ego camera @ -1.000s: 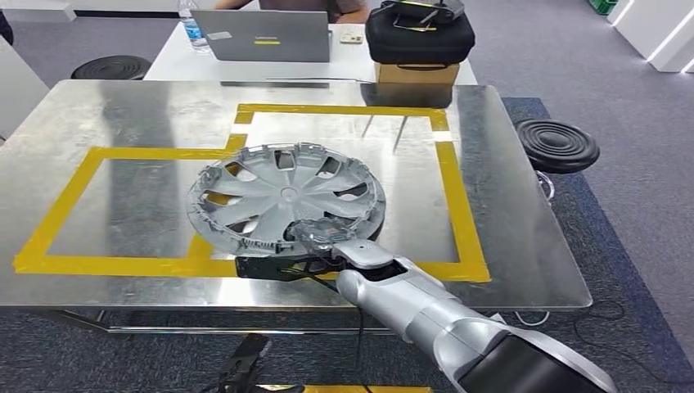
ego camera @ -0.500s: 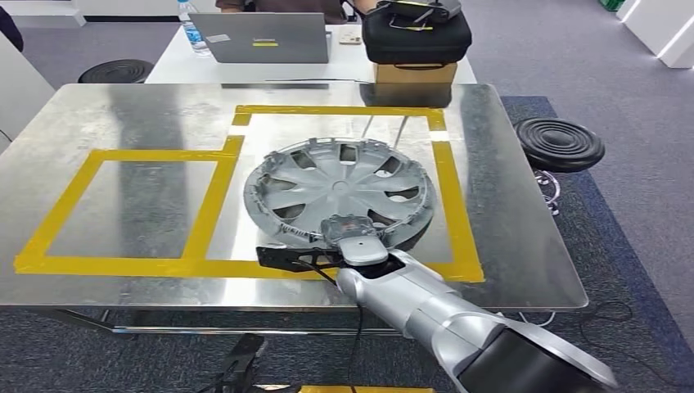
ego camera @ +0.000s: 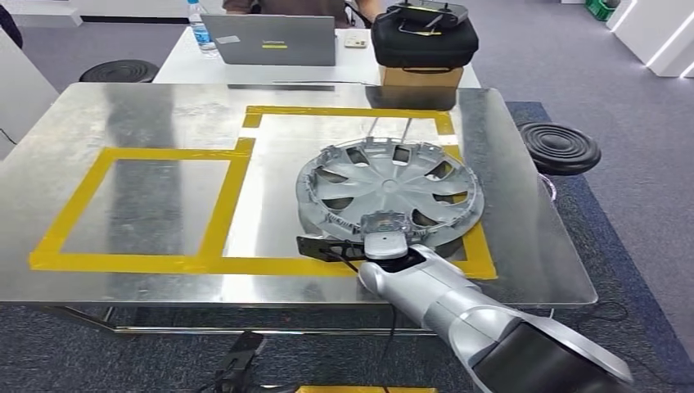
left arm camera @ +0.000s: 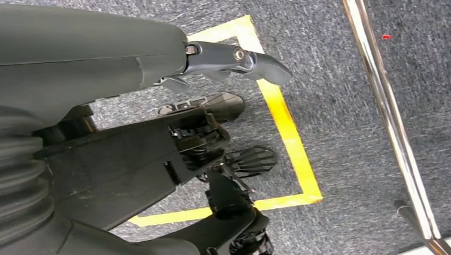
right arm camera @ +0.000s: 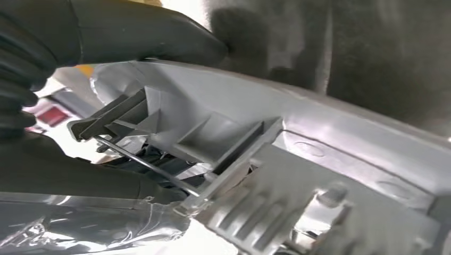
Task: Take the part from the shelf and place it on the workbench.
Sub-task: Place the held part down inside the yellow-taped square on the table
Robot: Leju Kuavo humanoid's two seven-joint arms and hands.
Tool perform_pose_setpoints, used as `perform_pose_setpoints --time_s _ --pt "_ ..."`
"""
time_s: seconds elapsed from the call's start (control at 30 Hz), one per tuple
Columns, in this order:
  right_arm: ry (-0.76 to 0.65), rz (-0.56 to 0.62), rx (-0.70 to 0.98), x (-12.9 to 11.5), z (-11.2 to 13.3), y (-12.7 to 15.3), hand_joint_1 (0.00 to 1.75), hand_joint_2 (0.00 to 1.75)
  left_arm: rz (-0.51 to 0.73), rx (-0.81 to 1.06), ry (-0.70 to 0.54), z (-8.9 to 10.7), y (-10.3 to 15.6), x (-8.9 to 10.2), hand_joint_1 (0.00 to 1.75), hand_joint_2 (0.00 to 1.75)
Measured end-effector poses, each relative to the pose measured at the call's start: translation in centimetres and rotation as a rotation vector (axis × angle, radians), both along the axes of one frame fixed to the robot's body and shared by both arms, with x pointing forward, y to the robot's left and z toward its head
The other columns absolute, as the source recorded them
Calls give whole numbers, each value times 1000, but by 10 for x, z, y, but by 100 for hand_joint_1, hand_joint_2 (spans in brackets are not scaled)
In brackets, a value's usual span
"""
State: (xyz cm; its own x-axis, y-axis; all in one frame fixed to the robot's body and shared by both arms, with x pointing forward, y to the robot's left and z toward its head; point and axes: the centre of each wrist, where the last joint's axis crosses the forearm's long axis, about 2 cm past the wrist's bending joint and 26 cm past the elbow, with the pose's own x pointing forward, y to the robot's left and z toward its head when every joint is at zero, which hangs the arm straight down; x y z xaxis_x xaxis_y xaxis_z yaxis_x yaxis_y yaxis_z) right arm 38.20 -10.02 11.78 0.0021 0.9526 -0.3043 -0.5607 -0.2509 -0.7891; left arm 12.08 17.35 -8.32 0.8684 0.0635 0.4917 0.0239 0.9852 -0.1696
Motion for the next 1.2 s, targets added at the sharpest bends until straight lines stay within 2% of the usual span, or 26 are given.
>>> perform_pose_setpoints --time_s 0.2,0.6,0.73,1.2 --pt "-18 -26 -15 4 -5 -17 175 175 -1 12 3 0 0 1 0 175" --pt "-60 36 37 5 -4 -17 175 175 -7 11 -2 2 -6 2 0 175" --pt "-50 68 61 4 -5 -17 0 0 -8 27 3 1 -3 1 0 175" --pt "-158 223 130 2 -5 -13 0 0 3 32 -18 1 -2 1 0 175"
